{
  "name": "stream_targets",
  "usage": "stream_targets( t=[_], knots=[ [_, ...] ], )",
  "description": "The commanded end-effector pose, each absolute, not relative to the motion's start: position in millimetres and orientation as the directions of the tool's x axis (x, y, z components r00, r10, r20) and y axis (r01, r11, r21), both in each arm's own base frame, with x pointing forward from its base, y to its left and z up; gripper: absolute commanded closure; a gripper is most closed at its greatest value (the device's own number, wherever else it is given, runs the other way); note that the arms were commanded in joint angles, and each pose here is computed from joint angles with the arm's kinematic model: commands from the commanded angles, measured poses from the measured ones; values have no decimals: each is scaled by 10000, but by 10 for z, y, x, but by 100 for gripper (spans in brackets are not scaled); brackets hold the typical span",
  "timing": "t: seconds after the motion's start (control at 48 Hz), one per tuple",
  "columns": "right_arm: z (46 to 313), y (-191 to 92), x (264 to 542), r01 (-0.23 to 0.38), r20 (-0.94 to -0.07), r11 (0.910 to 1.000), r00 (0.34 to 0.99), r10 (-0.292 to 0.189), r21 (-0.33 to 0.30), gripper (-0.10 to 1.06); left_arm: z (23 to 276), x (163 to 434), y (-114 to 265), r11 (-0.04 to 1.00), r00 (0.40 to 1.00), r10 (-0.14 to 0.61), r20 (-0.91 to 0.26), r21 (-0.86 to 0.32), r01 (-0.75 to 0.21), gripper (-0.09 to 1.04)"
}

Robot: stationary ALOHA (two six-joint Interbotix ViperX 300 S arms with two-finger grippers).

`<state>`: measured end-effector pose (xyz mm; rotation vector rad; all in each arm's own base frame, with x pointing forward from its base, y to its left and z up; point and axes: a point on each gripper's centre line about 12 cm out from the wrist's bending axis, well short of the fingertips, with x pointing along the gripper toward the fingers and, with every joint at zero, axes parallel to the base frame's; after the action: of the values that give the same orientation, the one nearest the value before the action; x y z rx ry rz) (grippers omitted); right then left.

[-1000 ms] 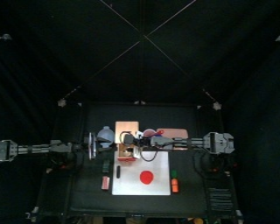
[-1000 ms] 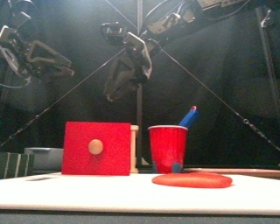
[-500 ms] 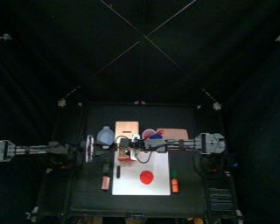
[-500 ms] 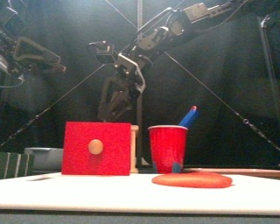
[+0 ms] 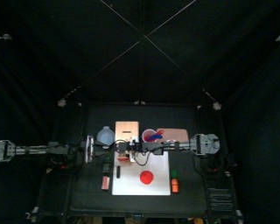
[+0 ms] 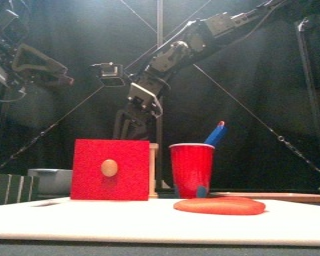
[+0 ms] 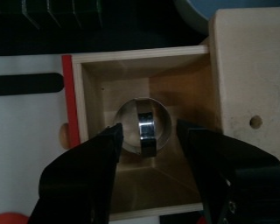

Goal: Get the cutter from the drawer then cut the dough then place the extra dough in the bowl
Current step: Place the cutter on the board

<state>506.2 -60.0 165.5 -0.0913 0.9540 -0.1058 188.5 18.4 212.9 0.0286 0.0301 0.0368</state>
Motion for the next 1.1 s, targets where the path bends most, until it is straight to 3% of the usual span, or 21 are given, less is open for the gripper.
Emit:
stream_targets(
  t=[0.021, 0.188, 0.438, 0.875, 1.104],
  knots=[
    [1874, -621, 5112, 596, -7788, 9901, 6122, -1368, -1271, 26, 2161, 1896, 182, 9991, 9993, 355, -151, 218, -352, 17],
    [1846, -619, 5113, 628, -7867, 9907, 6027, -1338, -1204, 42, 2118, 1877, 193, 9989, 9986, 476, -241, 6, -476, 17],
    [1875, -645, 5129, 720, -7970, 9907, 5885, -1358, -1157, 45, 2086, 1862, 198, 9984, 9980, 544, -315, -124, -548, 17],
    [2783, -686, 5152, 996, -7675, 9842, 6162, -1766, -1465, 45, 2081, 1861, 204, 9981, 9977, 585, -356, -149, -591, 17],
    [3182, -620, 5010, 1045, -7648, 9837, 6188, -1793, -1460, 45, 2091, 1865, 219, 9977, 9972, 665, -341, -114, -670, 17]
  ],
)
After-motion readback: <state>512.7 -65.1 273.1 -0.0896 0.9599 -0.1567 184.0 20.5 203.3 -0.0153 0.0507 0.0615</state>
